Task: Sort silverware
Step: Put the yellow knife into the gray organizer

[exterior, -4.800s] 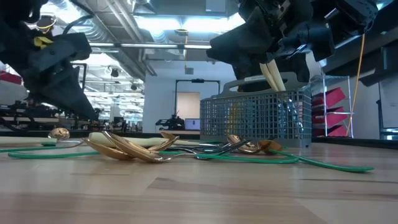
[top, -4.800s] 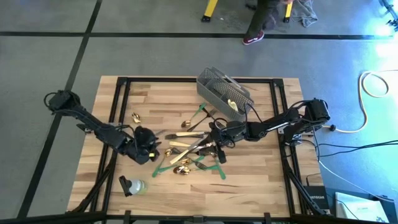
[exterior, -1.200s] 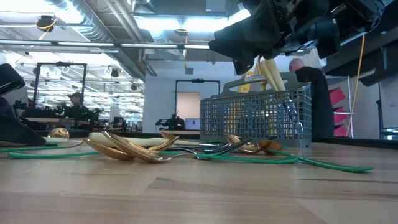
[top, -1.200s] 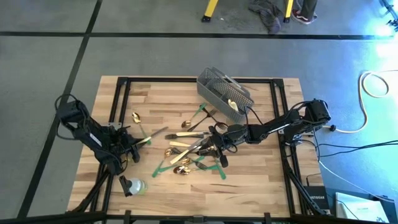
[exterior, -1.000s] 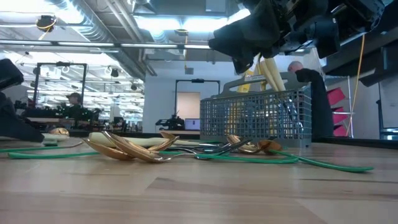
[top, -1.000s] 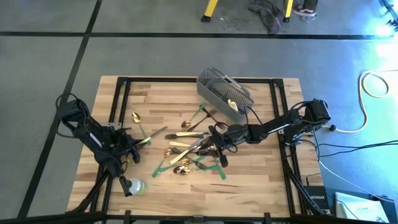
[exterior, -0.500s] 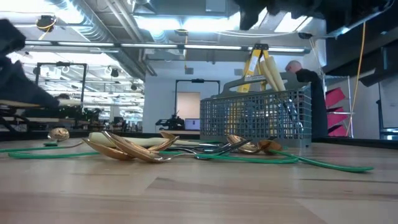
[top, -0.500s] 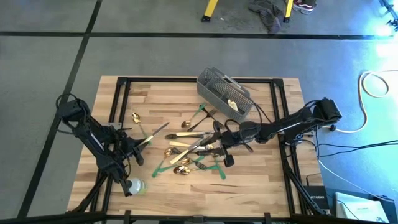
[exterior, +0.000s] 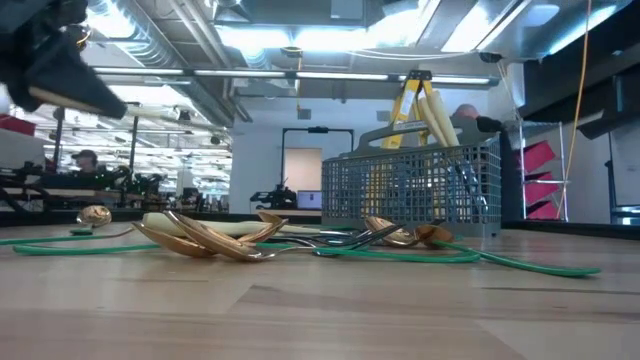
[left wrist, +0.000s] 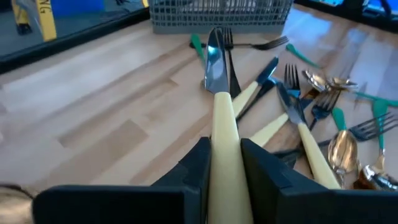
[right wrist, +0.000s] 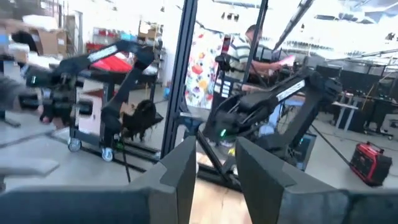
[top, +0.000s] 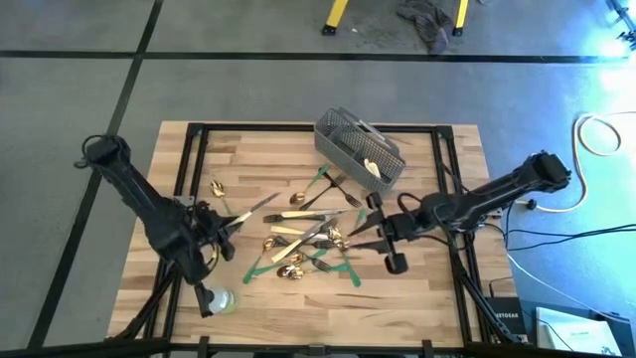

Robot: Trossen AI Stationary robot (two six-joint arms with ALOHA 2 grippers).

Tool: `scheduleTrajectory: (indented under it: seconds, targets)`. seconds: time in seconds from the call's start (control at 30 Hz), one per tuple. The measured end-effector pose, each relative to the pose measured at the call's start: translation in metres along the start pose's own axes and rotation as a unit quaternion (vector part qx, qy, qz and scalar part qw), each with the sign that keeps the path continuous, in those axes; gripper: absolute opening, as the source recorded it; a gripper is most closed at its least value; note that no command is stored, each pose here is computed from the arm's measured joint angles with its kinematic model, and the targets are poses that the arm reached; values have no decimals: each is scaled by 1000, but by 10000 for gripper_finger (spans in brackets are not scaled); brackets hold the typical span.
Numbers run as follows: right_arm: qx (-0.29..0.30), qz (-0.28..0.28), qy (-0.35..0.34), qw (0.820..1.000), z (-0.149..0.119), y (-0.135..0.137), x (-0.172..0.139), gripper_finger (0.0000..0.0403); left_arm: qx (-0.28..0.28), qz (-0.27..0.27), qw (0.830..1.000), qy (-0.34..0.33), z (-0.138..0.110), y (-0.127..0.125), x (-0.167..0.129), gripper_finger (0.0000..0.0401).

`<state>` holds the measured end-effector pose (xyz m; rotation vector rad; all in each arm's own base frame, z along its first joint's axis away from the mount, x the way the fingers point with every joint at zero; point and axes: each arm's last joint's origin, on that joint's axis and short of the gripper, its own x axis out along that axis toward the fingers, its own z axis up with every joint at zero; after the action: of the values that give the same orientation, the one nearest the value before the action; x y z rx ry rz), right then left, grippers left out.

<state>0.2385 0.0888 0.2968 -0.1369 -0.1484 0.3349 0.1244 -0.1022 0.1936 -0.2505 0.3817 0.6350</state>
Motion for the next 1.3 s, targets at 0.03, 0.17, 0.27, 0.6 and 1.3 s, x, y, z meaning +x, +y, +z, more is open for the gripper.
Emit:
scheduleTrajectory:
  seconds: [0.03, 0.17, 0.27, 0.6, 1.3]
  targets:
    - [0, -3, 6, 1000, 1, 2, -2, 97, 2, 0, 1000, 0, 6, 2, 1, 50]
    - [5, 13, 6, 1000, 6, 13, -6, 97, 12, -9, 1000, 10, 28, 9, 6, 50]
    - [4, 58, -15, 998, 12, 29, -8, 97, 24, -24, 999, 16, 44, 10, 15, 50]
    - [-35, 98, -24, 994, 18, 65, -16, 97, 52, -88, 995, -15, 94, 17, 56, 50]
    - [-35, 211, 60, 975, 11, 129, -46, 97, 177, -151, 972, -25, 229, -20, 160, 49]
